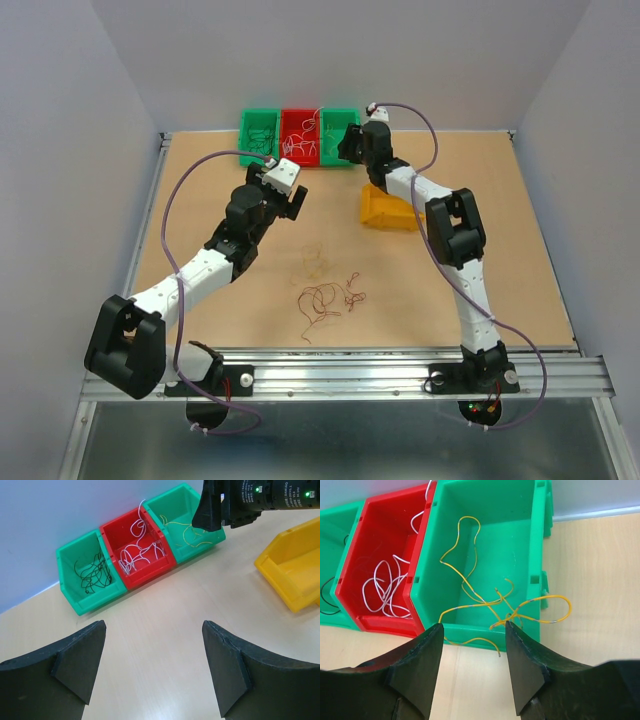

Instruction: Untangle the cables

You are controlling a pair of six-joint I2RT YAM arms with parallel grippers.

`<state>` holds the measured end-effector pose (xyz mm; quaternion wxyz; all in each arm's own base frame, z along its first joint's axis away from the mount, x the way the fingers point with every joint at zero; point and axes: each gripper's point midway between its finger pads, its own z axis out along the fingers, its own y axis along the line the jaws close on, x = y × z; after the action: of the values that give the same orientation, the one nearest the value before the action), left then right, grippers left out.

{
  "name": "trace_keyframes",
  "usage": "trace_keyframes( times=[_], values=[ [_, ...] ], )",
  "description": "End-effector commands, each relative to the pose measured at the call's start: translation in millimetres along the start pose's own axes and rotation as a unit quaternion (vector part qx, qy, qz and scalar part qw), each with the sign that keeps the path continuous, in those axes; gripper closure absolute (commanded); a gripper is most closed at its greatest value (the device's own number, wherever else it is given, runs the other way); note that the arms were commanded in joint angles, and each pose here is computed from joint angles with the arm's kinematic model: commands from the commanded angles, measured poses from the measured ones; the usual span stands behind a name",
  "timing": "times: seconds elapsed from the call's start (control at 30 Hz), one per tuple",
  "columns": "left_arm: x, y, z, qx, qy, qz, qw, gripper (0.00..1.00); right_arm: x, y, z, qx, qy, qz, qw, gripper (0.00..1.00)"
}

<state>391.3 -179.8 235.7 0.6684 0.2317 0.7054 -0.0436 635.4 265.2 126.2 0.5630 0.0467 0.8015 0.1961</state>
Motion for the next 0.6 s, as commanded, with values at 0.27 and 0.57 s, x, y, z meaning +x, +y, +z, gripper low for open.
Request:
trace_keyframes(
  times=[0.27, 0.57],
  values=[
    [-29.4, 6.9, -3.5, -0.005, -0.042, -0.004, 0.999, 0.11, -6.3, 3.8, 17.6, 0.000, -0.030, 0.042, 0.999, 0.41],
    [-25.9, 6.7, -0.6, -0.006, -0.036, -0.002, 0.999, 0.11, -12.8, 8.3, 30.6, -0.014, -0.061, 0.047, 0.997, 0.63]
  ],
)
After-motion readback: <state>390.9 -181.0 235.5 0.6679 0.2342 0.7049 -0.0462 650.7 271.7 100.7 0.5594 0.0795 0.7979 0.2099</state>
